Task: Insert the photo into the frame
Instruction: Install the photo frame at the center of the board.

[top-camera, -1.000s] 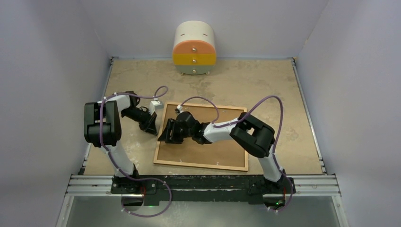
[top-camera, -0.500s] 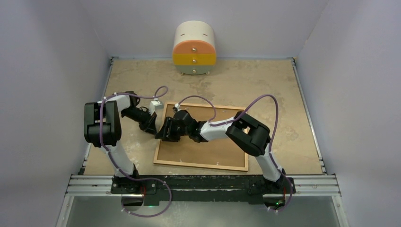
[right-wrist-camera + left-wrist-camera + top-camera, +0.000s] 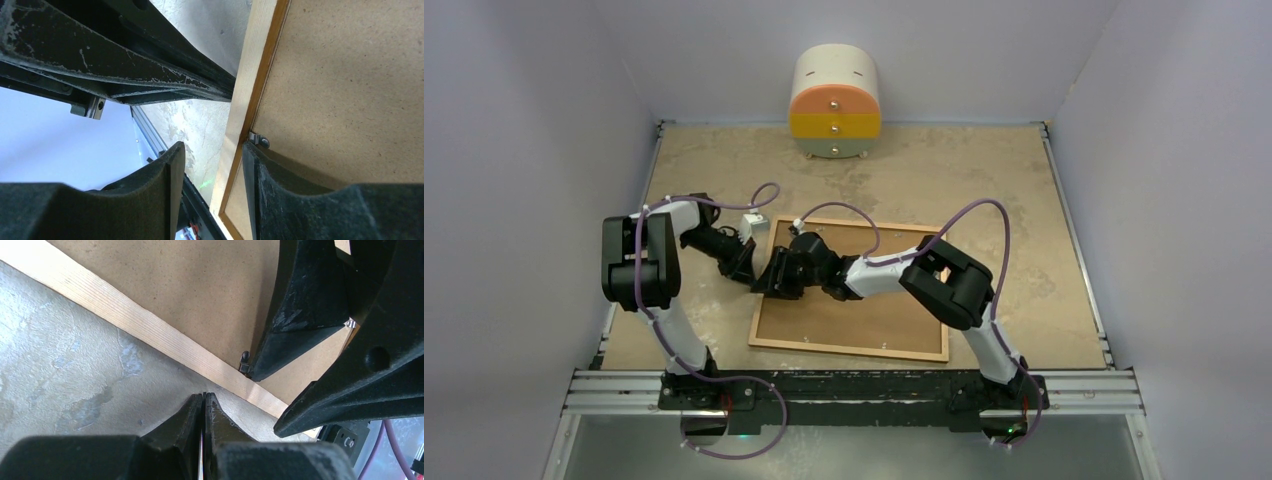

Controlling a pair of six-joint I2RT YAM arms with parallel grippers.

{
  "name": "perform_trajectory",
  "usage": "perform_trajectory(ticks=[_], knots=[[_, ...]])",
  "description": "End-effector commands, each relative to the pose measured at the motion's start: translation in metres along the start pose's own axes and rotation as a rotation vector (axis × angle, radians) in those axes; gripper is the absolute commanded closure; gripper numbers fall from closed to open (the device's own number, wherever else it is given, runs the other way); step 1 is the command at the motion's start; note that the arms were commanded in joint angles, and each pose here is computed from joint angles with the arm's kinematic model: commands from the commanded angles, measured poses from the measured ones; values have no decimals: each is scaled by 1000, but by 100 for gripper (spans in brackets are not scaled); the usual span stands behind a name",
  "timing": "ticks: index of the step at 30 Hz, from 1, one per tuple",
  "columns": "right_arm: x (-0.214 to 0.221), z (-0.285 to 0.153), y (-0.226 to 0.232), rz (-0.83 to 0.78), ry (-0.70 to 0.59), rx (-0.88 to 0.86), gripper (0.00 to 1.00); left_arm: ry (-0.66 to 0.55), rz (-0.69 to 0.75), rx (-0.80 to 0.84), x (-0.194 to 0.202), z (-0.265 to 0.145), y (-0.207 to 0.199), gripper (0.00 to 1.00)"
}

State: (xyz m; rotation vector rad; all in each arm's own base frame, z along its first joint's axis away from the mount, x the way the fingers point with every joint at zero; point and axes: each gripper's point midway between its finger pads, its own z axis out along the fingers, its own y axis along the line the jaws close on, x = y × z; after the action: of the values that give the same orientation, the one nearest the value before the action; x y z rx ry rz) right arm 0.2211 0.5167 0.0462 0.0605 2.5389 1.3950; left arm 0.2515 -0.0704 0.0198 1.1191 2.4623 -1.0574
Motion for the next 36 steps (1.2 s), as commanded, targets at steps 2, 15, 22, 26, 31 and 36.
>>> perform_trajectory(ticks=[2, 15, 22, 26, 31, 36], knots=[[-10, 2, -1, -12, -43, 26, 52, -33, 29, 13, -7, -5, -5, 95], [-22, -30, 46, -32, -64, -140, 51, -18, 58, 0, -12, -18, -12, 95], [-68, -119, 37, -3, -194, -152, 25, 34, 106, -48, -2, -25, -12, 95], [-116, -201, -42, 105, -410, 85, 12, 76, 125, -65, 13, -19, -15, 94], [-153, -323, -140, 185, -741, 476, 1, 116, 144, -60, 27, -8, -24, 94], [-158, -390, -188, 256, -903, 627, 1, 137, 156, -56, 32, -2, -27, 94]])
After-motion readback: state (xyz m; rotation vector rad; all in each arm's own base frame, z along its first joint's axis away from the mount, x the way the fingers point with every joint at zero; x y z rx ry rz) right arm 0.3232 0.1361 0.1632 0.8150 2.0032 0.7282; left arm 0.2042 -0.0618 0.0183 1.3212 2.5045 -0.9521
